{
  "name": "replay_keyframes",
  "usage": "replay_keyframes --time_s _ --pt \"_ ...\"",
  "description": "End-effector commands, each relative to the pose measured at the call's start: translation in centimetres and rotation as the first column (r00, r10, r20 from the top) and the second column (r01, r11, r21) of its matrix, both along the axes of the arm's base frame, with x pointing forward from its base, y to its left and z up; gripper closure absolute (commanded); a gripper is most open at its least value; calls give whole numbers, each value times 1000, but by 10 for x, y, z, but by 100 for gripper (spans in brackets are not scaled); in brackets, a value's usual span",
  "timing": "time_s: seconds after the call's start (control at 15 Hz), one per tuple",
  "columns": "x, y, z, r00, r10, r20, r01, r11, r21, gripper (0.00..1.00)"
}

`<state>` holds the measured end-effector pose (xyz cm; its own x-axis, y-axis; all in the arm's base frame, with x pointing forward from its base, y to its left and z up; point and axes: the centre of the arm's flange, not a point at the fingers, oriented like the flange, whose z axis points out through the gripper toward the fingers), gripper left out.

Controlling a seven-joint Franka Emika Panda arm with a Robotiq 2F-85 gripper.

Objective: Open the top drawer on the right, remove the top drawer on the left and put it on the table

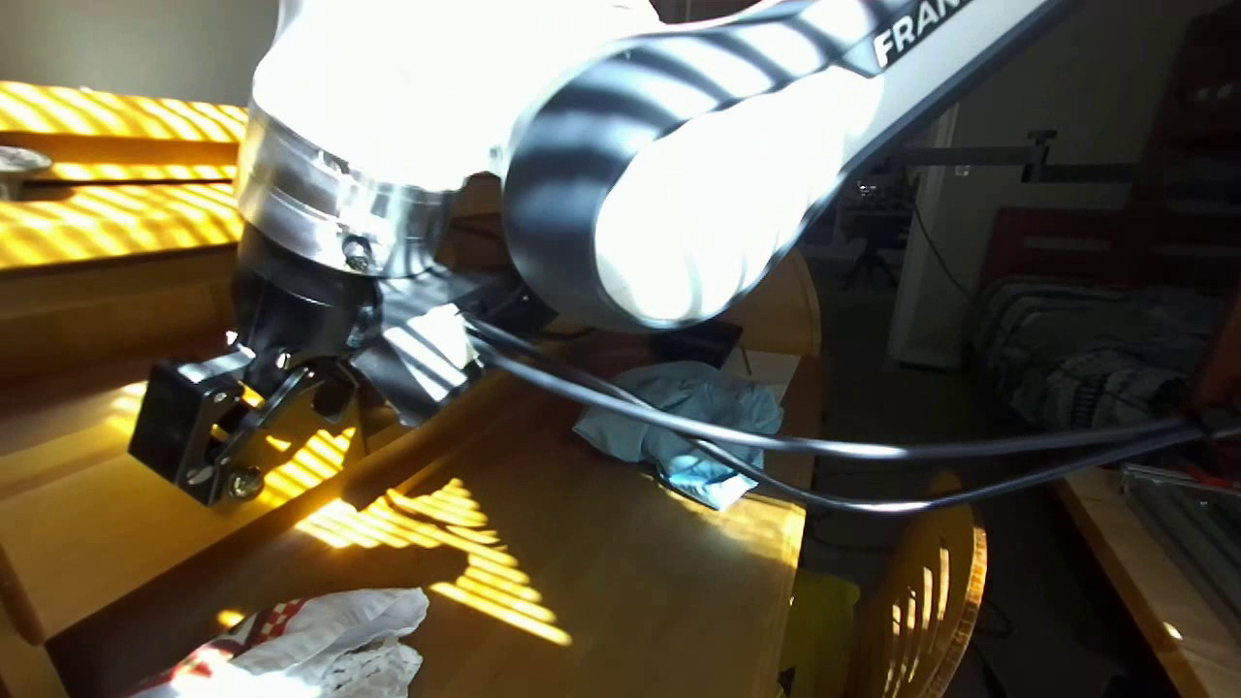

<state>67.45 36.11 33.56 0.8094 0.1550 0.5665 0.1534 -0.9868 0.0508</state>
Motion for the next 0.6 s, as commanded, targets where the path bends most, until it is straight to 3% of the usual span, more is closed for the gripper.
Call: replay_keyframes --time_s 0.0,0.53 --pt "9 6 -8 999 -26 46 26 1000 1 0" --pt "16 13 -12 994 -76 74 71 996 58 0"
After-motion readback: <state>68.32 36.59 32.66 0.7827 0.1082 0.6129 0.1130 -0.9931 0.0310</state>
